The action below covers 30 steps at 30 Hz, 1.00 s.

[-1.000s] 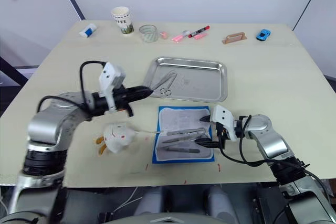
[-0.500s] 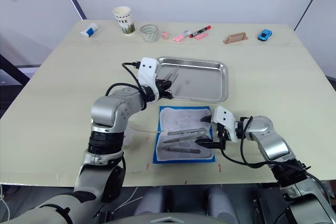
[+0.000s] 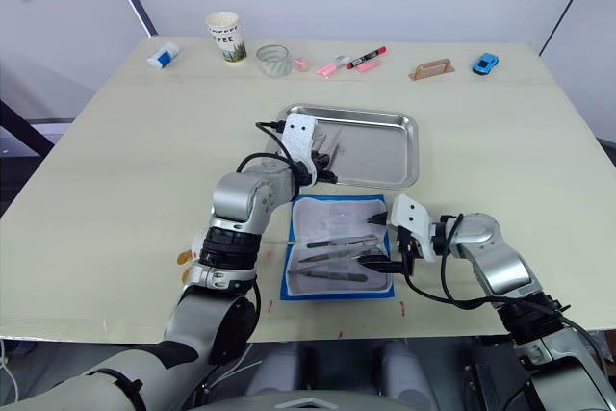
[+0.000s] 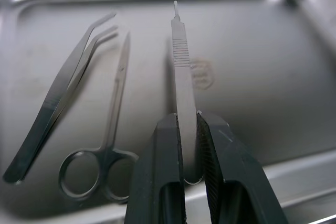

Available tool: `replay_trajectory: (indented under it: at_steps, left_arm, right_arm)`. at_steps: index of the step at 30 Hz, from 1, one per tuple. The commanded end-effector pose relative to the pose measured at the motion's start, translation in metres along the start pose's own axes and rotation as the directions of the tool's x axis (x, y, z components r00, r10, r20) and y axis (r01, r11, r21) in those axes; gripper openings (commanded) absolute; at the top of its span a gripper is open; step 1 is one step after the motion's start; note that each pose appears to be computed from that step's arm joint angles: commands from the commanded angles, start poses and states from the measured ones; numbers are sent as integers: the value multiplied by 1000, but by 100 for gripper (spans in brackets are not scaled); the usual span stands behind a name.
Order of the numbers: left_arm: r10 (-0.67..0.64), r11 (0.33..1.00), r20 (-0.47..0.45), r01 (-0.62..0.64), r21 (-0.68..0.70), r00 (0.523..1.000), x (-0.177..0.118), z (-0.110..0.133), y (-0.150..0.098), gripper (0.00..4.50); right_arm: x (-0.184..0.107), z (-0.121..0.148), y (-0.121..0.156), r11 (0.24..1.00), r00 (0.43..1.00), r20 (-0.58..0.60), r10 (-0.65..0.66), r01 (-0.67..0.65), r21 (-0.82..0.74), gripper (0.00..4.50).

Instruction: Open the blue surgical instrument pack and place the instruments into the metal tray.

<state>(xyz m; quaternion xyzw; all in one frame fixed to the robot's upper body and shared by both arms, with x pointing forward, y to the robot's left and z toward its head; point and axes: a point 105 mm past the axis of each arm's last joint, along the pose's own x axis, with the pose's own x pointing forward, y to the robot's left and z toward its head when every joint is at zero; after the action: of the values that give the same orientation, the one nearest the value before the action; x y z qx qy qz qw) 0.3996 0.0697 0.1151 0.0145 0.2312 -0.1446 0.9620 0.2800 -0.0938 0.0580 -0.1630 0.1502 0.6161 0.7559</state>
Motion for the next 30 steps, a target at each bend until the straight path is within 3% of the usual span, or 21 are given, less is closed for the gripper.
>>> replay_trajectory:
  at_steps: [1, 9, 10, 15, 18, 23, 28, 30]
  left_arm:
    - [11, 1000, 33, -12, 8, 999, 1, 12, -2, 7]
    - [16, 1000, 16, -16, 3, 1000, 5, 7, -1, 7]
    - [17, 1000, 15, -17, 3, 1000, 5, 7, -1, 104]
    - [6, 1000, 26, -6, 8, 1000, -1, 10, -1, 337]
    - [-34, 999, 45, 34, 6, 998, -8, 14, -5, 337]
    - [-210, 978, 142, 204, 50, 967, -32, 33, -20, 337]
    - [-394, 919, 235, 377, 117, 888, -60, 47, -25, 337]
    - [-487, 873, 275, 450, 189, 829, -74, 48, -24, 337]
  right_arm:
    - [6, -26, 13, 996, 997, -69, 44, -38, 85, 450]
    - [5, -28, 13, 996, 997, -65, 41, -35, 85, 450]
    - [5, -28, 13, 996, 997, -65, 40, -35, 85, 450]
    - [6, -26, 12, 997, 998, -47, 35, -31, 76, 450]
    - [7, -24, 10, 998, 999, -22, 28, -27, 59, 450]
    - [10, -19, 7, 999, 999, 47, 19, -21, 37, 450]
    - [13, -24, 9, 998, 995, 93, 31, -35, 47, 450]
    - [13, -28, 9, 998, 994, 99, 34, -39, 54, 450]
